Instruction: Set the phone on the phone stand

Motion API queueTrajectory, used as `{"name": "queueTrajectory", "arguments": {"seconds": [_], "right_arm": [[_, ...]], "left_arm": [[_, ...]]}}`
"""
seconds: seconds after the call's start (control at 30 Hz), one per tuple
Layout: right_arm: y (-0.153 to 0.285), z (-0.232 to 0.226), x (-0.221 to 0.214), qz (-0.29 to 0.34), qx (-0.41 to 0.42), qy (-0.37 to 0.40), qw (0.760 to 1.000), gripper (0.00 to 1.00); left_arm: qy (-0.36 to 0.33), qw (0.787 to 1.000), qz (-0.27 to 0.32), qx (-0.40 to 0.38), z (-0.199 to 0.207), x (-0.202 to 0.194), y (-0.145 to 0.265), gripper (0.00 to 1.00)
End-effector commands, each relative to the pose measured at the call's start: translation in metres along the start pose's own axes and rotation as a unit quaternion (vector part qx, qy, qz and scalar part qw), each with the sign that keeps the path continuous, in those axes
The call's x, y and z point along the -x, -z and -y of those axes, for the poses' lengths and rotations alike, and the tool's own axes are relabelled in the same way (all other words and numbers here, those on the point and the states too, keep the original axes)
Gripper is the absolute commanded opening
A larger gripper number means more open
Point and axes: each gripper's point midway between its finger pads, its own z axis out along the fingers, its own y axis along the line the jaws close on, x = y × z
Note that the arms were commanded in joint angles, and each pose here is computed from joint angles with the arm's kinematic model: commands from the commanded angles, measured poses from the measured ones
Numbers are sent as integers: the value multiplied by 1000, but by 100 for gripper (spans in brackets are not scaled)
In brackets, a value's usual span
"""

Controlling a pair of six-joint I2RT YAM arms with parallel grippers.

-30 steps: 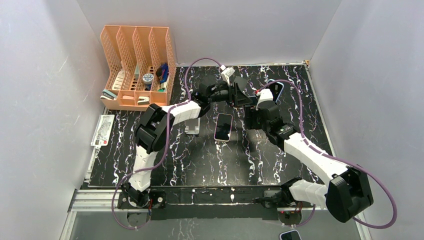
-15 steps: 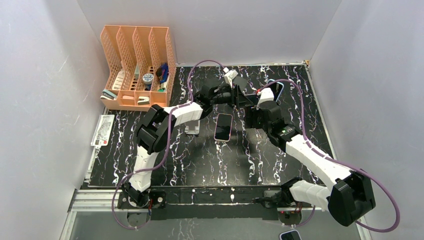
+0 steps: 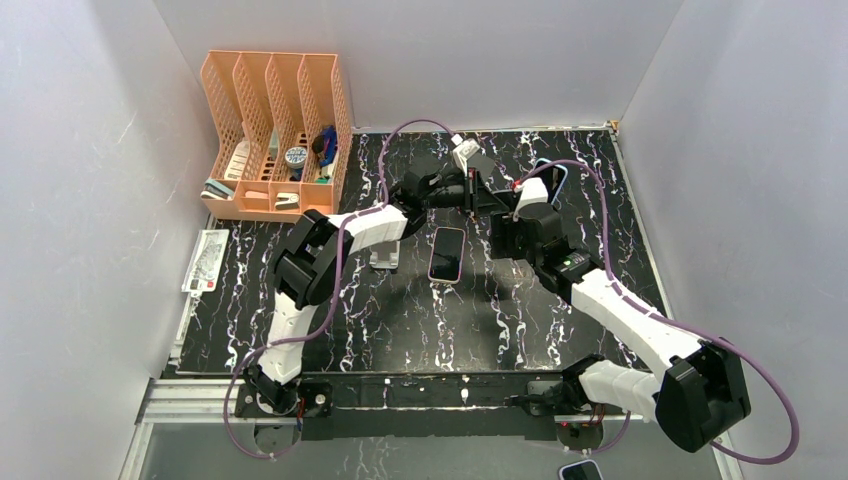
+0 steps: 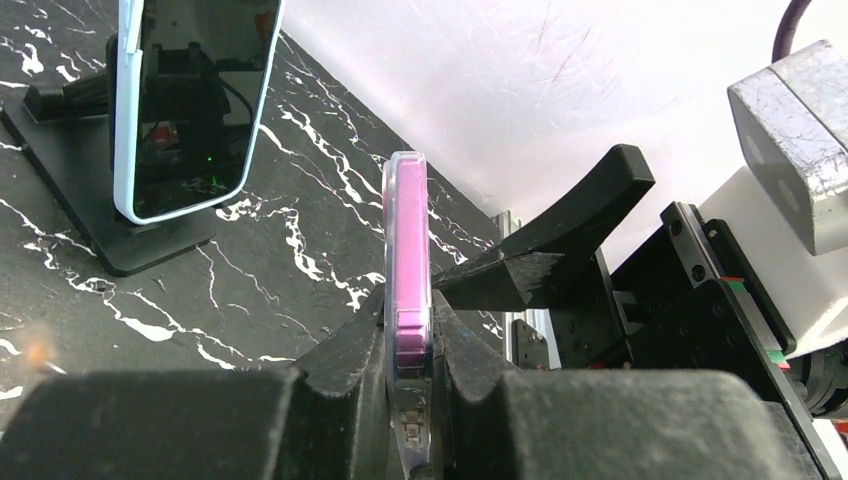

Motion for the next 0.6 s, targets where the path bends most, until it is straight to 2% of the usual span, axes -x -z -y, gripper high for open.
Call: {"name": "queueTrajectory", "arguments": {"seconds": [0.0, 0.07, 0.1, 0.23, 0.4, 0.57], "right_arm": [[7, -12, 60, 103, 24, -12, 994, 64], [13, -14, 71, 124, 32, -11, 992, 90], [16, -14, 76, 134, 35, -8, 990, 97], [37, -22, 96, 172, 74, 6, 982, 99], [70, -53, 102, 181, 205, 11, 962, 99], [100, -70, 95, 138, 385, -4, 912, 99]], "left_arm": [[-43, 998, -14, -33, 6, 10, 3, 0], [-50, 998, -14, -45, 8, 21, 8, 0], [-54, 997, -10, -46, 7, 27, 13, 0], [-62, 997, -8, -50, 9, 42, 35, 0], [-78, 995, -8, -60, 21, 56, 66, 0], [-100, 992, -14, -82, 46, 71, 92, 0]]}}
